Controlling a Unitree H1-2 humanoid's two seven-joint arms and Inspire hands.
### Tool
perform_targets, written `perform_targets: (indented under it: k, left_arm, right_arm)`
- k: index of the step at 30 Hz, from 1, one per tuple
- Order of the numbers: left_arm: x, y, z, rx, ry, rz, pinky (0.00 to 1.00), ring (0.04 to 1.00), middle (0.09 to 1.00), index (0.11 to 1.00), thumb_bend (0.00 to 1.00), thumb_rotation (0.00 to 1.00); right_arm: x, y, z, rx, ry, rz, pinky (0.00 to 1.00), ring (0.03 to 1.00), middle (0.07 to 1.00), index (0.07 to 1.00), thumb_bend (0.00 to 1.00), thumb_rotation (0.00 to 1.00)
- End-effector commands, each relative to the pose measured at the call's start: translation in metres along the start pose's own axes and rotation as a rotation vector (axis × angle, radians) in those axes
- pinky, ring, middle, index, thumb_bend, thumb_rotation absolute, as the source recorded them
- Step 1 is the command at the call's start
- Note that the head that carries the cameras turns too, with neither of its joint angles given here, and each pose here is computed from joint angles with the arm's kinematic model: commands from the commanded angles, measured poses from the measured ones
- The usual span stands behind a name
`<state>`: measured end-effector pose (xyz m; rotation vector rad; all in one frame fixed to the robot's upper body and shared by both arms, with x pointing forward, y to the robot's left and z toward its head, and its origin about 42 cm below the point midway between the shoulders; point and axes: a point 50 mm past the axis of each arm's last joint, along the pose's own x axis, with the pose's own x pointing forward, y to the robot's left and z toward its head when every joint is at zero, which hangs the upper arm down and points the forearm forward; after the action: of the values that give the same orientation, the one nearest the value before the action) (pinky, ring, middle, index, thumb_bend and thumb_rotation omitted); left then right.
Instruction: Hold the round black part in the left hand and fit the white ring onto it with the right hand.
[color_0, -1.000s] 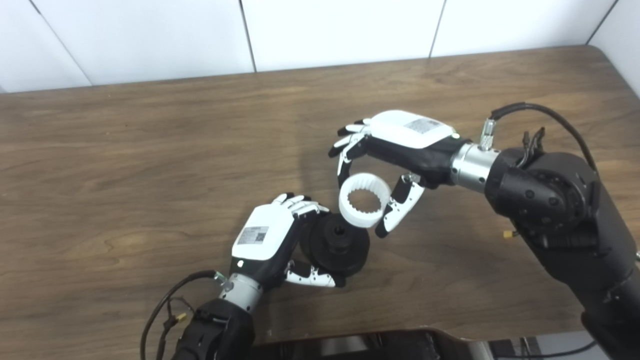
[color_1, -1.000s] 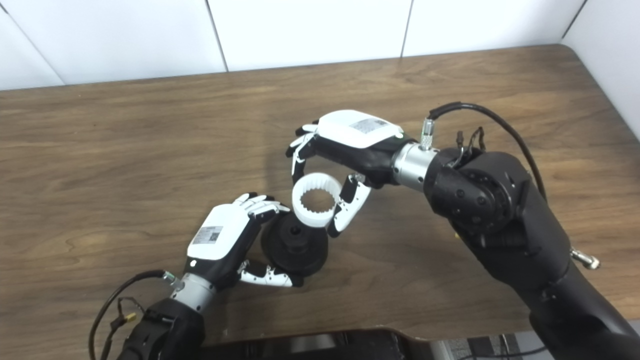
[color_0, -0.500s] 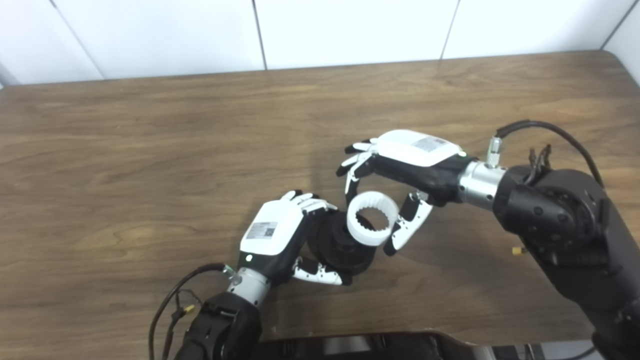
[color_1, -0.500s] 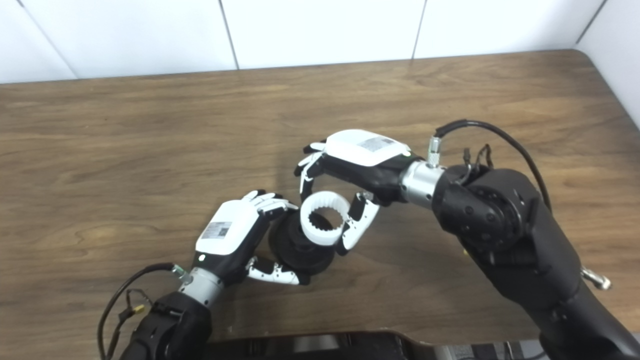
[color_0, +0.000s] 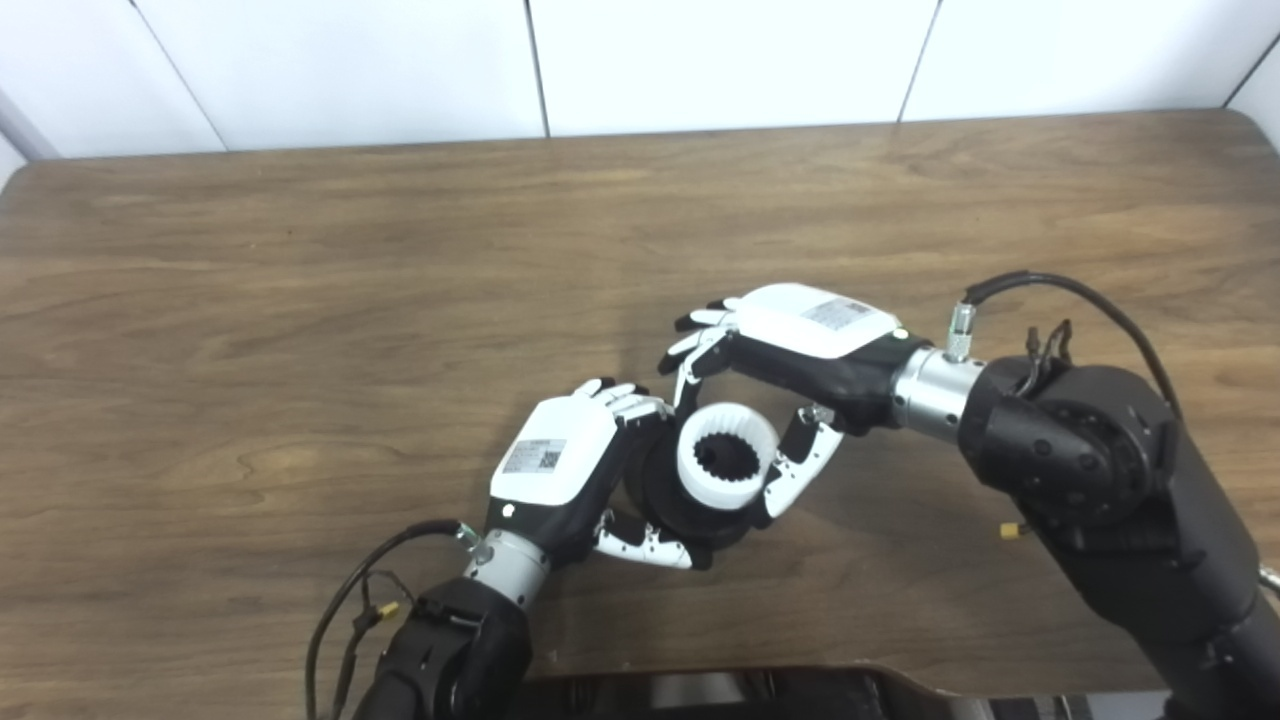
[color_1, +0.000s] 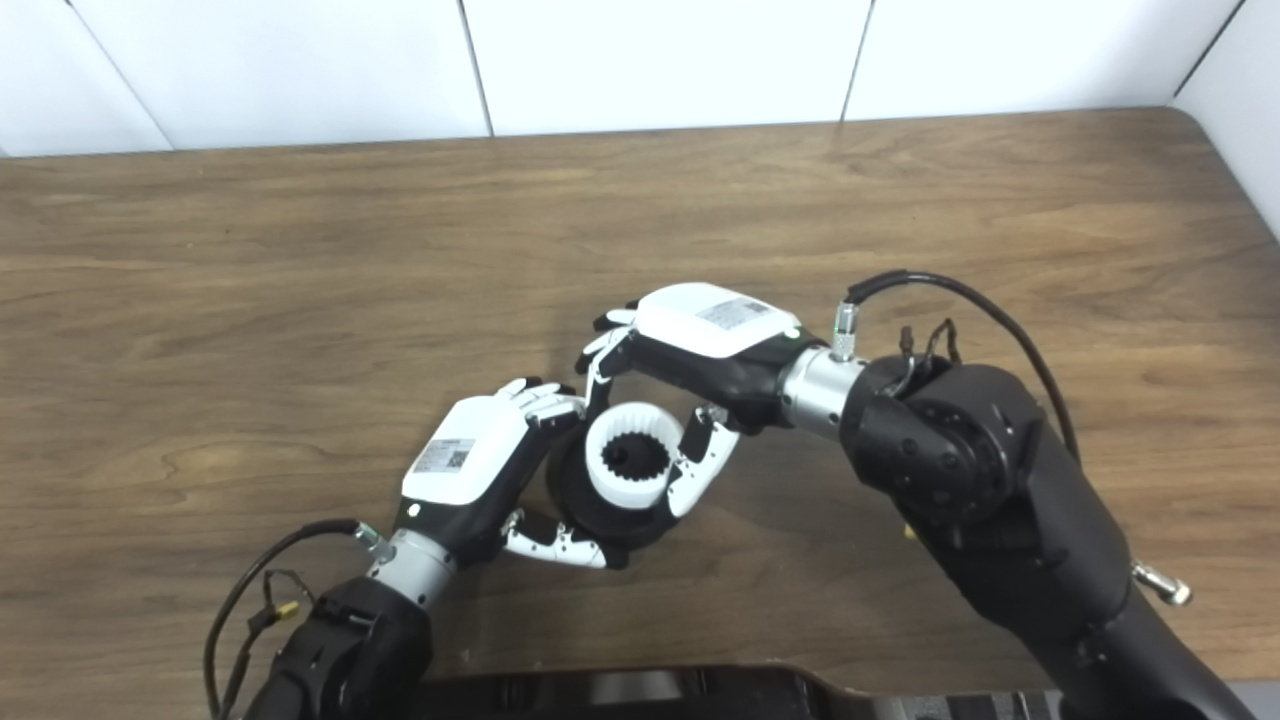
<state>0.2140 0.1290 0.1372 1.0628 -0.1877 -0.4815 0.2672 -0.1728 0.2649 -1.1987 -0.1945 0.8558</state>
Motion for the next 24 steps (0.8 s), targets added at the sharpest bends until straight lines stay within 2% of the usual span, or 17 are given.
perform_targets:
  k: [1,24]
  left_arm:
    - [0.001,0.0,0.002,0.003,-0.004,-0.006,0.95,0.872,0.793,0.487,0.52,0.06]
    - [0.0,0.0,0.009,0.012,-0.015,0.005,0.93,0.869,0.791,0.487,0.52,0.07]
  right_arm:
    - [0.002,-0.009,0.003,-0.042,-0.024,-0.062,1.0,0.958,0.849,0.482,0.53,0.14]
    - [0.013,-0.004,0.0,-0.057,-0.032,-0.062,1.0,0.967,0.854,0.483,0.53,0.14]
